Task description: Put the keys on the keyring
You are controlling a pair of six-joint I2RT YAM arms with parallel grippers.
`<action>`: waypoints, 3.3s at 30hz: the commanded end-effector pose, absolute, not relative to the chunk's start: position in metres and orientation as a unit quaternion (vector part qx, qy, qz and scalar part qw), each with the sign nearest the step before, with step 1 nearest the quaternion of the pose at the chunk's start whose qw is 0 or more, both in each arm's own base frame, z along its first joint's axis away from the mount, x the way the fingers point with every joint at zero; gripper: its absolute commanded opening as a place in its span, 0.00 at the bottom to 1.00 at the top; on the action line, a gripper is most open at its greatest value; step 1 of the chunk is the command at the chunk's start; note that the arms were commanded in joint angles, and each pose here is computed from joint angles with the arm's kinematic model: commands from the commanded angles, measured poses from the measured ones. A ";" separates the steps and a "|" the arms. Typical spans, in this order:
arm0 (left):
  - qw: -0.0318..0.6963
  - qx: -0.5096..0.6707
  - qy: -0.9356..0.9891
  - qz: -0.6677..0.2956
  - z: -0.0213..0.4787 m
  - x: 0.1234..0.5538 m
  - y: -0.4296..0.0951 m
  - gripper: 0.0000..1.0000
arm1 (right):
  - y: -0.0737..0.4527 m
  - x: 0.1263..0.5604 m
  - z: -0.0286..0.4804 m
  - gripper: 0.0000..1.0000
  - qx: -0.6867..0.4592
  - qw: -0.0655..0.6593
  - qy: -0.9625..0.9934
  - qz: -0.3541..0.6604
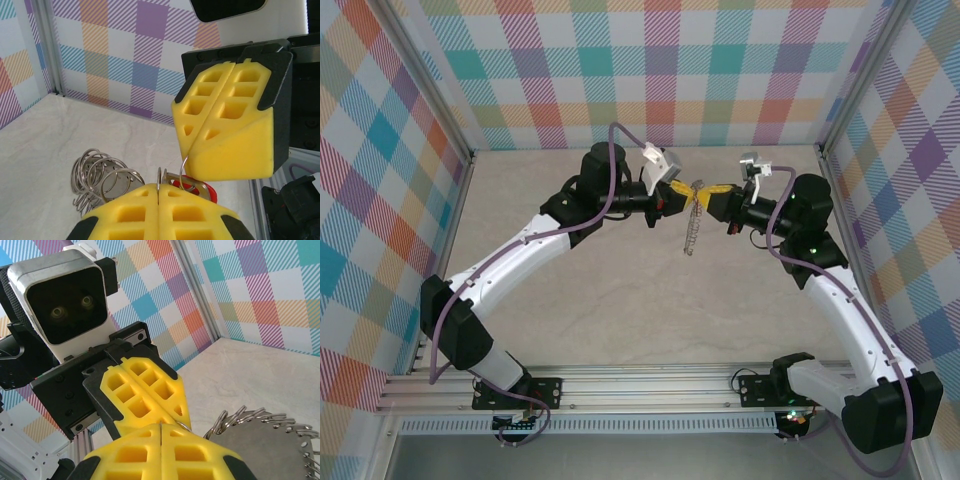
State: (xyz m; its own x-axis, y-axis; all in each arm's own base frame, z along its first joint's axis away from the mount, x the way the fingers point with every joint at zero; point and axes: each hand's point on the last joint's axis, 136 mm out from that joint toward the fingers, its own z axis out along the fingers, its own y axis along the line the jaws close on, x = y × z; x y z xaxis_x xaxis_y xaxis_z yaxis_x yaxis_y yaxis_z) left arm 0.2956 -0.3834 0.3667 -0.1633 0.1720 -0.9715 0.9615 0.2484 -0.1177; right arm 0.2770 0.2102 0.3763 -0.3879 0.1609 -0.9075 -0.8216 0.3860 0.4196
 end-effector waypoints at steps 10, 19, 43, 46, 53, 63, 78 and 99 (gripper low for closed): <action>0.499 0.462 0.578 -0.451 0.412 0.272 -0.385 0.00 | 0.208 0.287 0.376 0.00 -0.246 0.515 0.677 0.464; 0.507 0.457 0.568 -0.459 0.420 0.268 -0.383 0.00 | 0.201 0.292 0.364 0.00 -0.231 0.523 0.693 0.440; 0.522 0.453 0.565 -0.450 0.422 0.263 -0.374 0.00 | 0.189 0.296 0.360 0.00 -0.211 0.524 0.706 0.427; 0.522 0.454 0.564 -0.451 0.423 0.262 -0.374 0.00 | 0.193 0.294 0.366 0.00 -0.222 0.516 0.701 0.439; 0.527 0.450 0.563 -0.452 0.424 0.263 -0.373 0.00 | 0.197 0.293 0.365 0.00 -0.224 0.500 0.701 0.455; 0.548 0.425 0.561 -0.452 0.425 0.272 -0.373 0.00 | 0.209 0.277 0.367 0.00 -0.246 0.454 0.691 0.506; 0.559 0.406 0.556 -0.463 0.426 0.277 -0.375 0.00 | 0.208 0.270 0.357 0.32 -0.233 0.426 0.697 0.528; 0.544 0.382 0.550 -0.505 0.429 0.286 -0.374 0.00 | 0.182 0.290 0.405 0.56 -0.187 0.487 0.628 0.577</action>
